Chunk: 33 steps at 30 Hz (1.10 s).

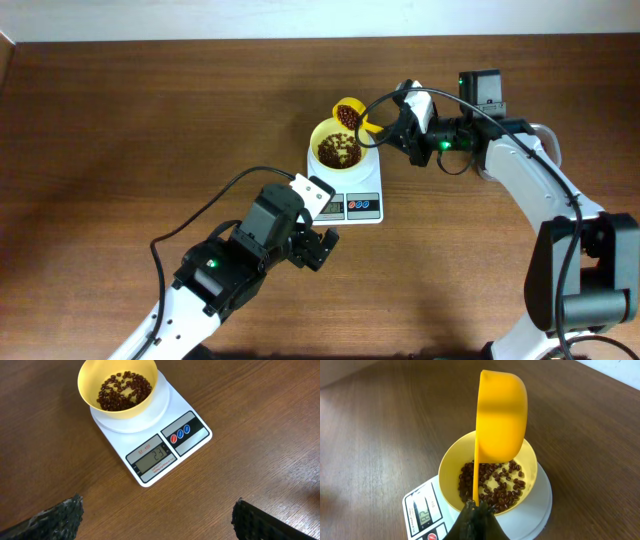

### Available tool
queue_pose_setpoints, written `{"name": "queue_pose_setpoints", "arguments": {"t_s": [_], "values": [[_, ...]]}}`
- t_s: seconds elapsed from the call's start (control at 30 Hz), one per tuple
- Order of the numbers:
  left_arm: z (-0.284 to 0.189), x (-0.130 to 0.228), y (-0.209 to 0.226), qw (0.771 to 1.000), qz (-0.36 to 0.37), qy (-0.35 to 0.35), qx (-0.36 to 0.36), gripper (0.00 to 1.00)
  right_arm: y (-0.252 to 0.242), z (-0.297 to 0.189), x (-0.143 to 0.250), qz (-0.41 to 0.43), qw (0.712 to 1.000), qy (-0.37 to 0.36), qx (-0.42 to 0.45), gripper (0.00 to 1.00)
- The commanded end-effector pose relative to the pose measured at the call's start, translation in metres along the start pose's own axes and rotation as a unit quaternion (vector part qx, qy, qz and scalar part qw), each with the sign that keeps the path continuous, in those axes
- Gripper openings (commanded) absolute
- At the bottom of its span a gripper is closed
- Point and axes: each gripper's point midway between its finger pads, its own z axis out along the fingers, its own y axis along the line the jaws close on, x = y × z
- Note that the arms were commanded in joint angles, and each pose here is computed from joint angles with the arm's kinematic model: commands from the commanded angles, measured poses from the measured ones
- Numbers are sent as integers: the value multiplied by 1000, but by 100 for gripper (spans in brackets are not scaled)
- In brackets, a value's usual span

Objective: Scoop item into bowl and weigh 50g on scale
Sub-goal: 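Tilt the scoop with the right gripper to pour beans into bowl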

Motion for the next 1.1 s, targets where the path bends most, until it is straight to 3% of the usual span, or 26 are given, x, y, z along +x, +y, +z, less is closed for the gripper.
{"name": "queue_pose_setpoints", "arguments": {"t_s": [0.0,1.07], "values": [[-2,0,3,1000,-7,-3,-5,99,0,3,1,-7,1000,2,-2,4],[-2,0,3,1000,-7,-3,-5,99,-10,3,7,-109,994,23,24,4]]}}
